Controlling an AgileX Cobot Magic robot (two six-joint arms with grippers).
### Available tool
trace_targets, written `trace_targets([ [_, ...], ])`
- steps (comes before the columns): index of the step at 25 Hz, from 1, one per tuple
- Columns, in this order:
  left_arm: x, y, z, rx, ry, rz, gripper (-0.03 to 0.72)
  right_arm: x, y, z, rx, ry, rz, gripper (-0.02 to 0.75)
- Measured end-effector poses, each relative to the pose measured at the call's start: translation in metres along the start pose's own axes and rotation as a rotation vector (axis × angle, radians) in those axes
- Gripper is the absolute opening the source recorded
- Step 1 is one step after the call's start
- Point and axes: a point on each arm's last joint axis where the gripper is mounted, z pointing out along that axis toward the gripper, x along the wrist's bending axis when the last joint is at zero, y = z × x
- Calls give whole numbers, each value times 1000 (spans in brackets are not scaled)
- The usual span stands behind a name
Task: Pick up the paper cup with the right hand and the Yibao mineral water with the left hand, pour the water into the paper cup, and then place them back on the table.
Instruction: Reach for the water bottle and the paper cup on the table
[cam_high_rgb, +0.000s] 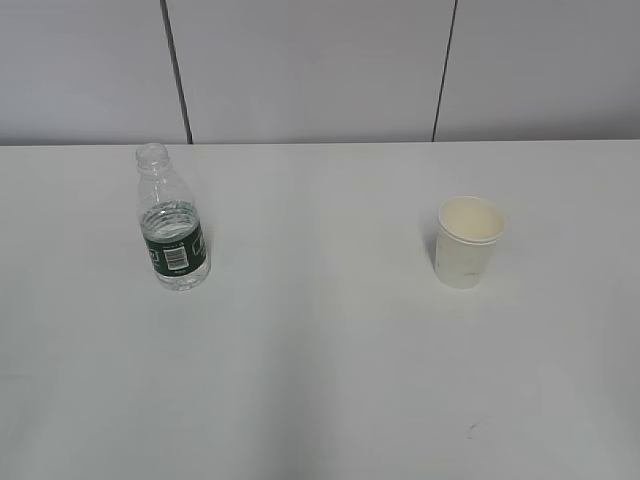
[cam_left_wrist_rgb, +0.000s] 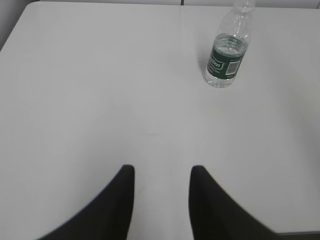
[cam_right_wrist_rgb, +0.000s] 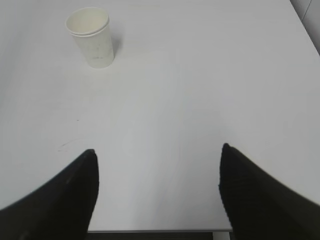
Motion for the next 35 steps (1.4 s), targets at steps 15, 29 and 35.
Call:
trace_targets([
  [15, 0, 0, 0, 0, 0, 0, 241, 0, 0, 0, 0, 0, 0, 585],
  [29, 0, 1, -1, -11, 1, 1, 241, 1, 37, 0, -236, -8, -33, 585],
  [35, 0, 24, -6, -215, 1, 12, 241, 4, 68, 20, -313, -42, -112, 585],
])
